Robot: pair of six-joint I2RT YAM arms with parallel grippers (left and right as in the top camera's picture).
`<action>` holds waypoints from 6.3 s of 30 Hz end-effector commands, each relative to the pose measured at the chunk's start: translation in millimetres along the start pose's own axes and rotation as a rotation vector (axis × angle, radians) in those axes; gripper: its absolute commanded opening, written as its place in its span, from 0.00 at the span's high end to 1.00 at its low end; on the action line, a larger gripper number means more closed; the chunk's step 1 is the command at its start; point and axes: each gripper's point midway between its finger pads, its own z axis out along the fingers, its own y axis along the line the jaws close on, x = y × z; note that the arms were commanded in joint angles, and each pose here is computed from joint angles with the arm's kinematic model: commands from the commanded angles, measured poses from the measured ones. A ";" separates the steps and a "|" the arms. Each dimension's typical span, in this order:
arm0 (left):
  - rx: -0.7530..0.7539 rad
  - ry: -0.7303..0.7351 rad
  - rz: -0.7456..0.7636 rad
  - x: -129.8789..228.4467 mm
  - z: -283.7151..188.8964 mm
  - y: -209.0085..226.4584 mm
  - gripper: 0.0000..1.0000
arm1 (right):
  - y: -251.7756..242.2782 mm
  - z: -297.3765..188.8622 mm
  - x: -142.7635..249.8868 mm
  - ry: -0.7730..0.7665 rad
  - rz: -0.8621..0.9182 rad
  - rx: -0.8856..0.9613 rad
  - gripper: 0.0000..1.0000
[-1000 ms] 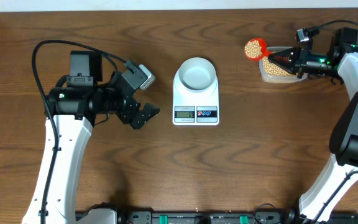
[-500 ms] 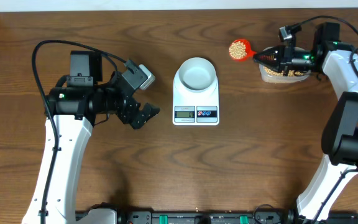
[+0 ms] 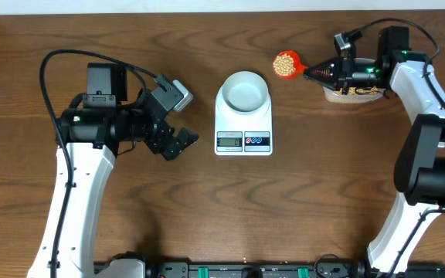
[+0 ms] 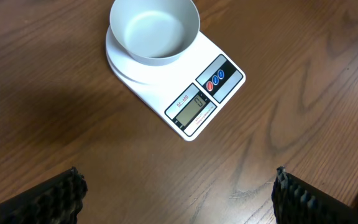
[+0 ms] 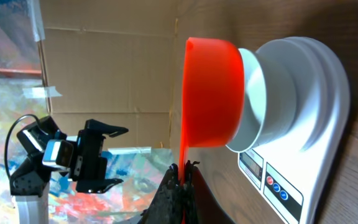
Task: Scoop item into bowl and weigh 50g on scale
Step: 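Carry the filled scoop left over the white bowl on the scale, then tilt the scoop to pour soybeans into the white bowl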
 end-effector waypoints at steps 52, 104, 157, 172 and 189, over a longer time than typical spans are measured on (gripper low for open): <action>-0.025 -0.019 0.011 -8.4 -8.6 2.7 0.02 | -11.7 56.0 15.2 0.101 -0.243 0.107 0.99; -0.025 -0.019 0.011 -8.4 -8.6 2.7 0.02 | -30.6 82.5 26.3 0.224 -0.861 0.204 0.99; -0.025 -0.019 0.011 -8.4 -8.6 2.7 0.02 | -34.3 82.0 16.3 0.258 -1.164 0.261 0.99; -0.025 -0.019 0.011 -8.4 -8.6 2.7 0.02 | -6.5 78.1 13.5 0.232 -1.227 0.263 0.99; -0.025 -0.019 0.011 -8.4 -8.6 2.7 0.02 | -5.5 91.9 16.7 0.300 -1.296 0.407 0.99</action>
